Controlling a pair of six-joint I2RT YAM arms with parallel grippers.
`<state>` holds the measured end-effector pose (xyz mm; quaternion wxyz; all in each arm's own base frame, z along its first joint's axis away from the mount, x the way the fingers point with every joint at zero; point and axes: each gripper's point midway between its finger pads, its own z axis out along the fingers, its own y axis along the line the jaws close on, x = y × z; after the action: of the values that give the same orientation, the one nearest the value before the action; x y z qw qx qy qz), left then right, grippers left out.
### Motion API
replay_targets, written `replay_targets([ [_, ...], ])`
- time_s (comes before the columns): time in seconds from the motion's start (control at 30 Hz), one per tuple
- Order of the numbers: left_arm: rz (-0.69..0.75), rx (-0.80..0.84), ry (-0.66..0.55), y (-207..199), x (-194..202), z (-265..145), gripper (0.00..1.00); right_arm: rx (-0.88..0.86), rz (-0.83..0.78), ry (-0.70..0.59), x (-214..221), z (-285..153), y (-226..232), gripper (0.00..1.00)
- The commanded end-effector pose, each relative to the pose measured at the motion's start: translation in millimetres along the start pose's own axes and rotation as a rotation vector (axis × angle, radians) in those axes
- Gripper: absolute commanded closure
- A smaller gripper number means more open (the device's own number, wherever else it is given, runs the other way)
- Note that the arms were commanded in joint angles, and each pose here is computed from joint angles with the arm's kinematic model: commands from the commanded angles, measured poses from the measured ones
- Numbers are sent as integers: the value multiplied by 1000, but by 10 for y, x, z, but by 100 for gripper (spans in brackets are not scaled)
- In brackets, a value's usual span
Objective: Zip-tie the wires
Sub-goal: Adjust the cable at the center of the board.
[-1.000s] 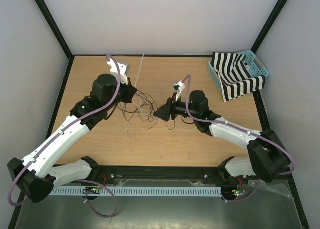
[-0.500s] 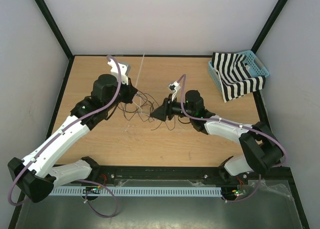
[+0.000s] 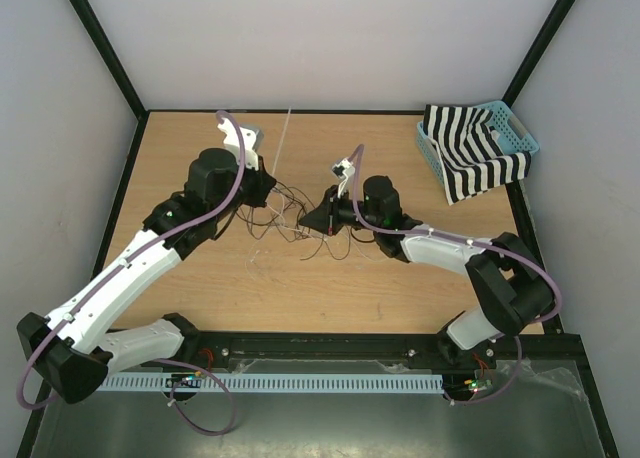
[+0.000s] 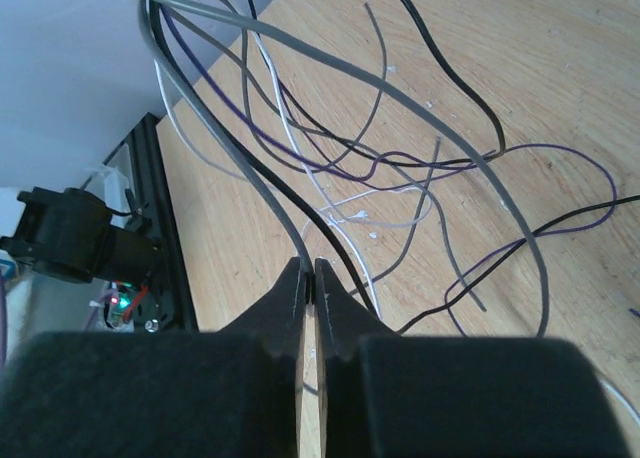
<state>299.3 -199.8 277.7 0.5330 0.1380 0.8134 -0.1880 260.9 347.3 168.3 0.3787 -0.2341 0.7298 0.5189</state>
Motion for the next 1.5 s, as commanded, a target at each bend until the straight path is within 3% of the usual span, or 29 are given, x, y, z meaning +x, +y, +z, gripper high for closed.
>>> replay_targets([
  [0.0,5,-8,-39,1,-121,1,100,-34,-74,-54,-200,-47,157,93],
  [0.1,14,-22,-46,35,-142,-13,100,12,-80,-28,-136,-172,96,100],
  [0.5,27,-54,-56,121,-203,-67,100,177,-66,40,82,-778,-242,100],
  [1.47,48,-100,-78,222,-265,-183,100,495,-46,15,49,-1301,-713,100],
])
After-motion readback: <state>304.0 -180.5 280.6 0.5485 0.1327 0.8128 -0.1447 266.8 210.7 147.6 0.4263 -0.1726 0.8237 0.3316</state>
